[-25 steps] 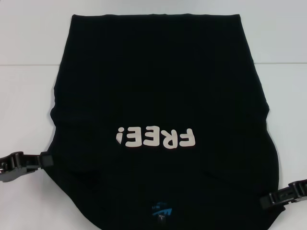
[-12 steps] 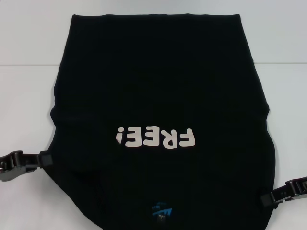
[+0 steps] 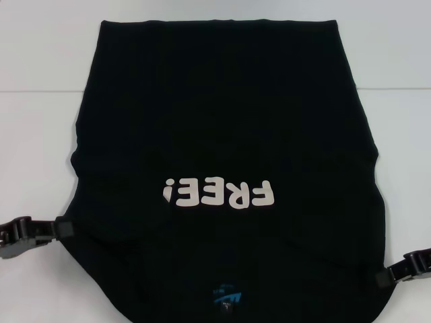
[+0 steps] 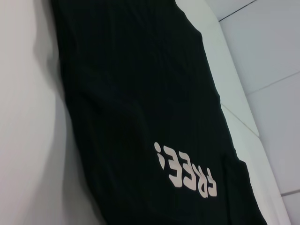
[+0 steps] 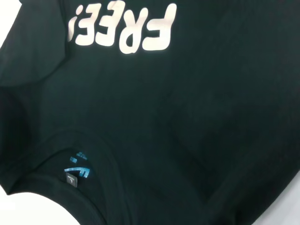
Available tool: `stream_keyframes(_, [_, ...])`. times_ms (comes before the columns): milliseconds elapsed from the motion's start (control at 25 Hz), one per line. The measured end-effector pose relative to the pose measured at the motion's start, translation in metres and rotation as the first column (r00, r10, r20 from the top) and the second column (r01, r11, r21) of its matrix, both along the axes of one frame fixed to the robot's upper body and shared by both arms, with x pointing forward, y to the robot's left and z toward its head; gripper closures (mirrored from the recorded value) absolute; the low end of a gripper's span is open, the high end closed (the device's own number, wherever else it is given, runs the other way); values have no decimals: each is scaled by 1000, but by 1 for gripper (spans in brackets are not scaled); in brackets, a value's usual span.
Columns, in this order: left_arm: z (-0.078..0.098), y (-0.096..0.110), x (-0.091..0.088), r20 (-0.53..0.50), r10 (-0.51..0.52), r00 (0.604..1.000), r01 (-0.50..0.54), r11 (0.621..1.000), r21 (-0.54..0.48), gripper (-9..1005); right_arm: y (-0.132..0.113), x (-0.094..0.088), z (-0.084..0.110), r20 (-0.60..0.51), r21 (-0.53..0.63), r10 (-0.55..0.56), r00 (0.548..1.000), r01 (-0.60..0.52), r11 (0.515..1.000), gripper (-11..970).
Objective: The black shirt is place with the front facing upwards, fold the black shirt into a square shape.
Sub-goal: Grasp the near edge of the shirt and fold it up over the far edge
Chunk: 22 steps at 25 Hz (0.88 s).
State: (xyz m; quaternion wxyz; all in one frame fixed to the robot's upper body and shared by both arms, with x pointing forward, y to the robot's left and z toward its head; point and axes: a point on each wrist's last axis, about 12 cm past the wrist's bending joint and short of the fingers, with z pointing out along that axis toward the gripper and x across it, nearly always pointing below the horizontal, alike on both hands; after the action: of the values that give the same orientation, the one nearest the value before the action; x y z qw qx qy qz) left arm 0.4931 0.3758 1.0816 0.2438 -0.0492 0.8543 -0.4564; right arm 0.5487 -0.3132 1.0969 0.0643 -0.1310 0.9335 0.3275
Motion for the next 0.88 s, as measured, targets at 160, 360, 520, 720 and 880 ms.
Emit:
stream_keyframes(160, [1, 1, -6, -12, -37, 999, 37, 999, -5, 966, -3, -3, 1, -12, 3, 4, 1000, -3, 1000, 884])
stream_keyframes(360, [4, 7, -26, -30, -88, 996, 87, 996, -28, 966, -12, -14, 4, -46, 24, 23, 999, -22, 999, 883])
stream_keyframes(520, [5, 14, -46, -48, -99, 994, 98, 995, -36, 966, -19, -26, 2, -71, 44, 29, 997, -26, 999, 882])
stream_keyframes(720, [5, 17, -70, -63, -136, 989, 131, 989, -71, 966, -27, -41, 0, -93, 55, 17, 995, -12, 998, 881])
stream_keyframes(880, [4, 17, -78, -76, -146, 986, 140, 987, -78, 966, -32, -49, -2, -88, 81, 9, 996, -2, 997, 880])
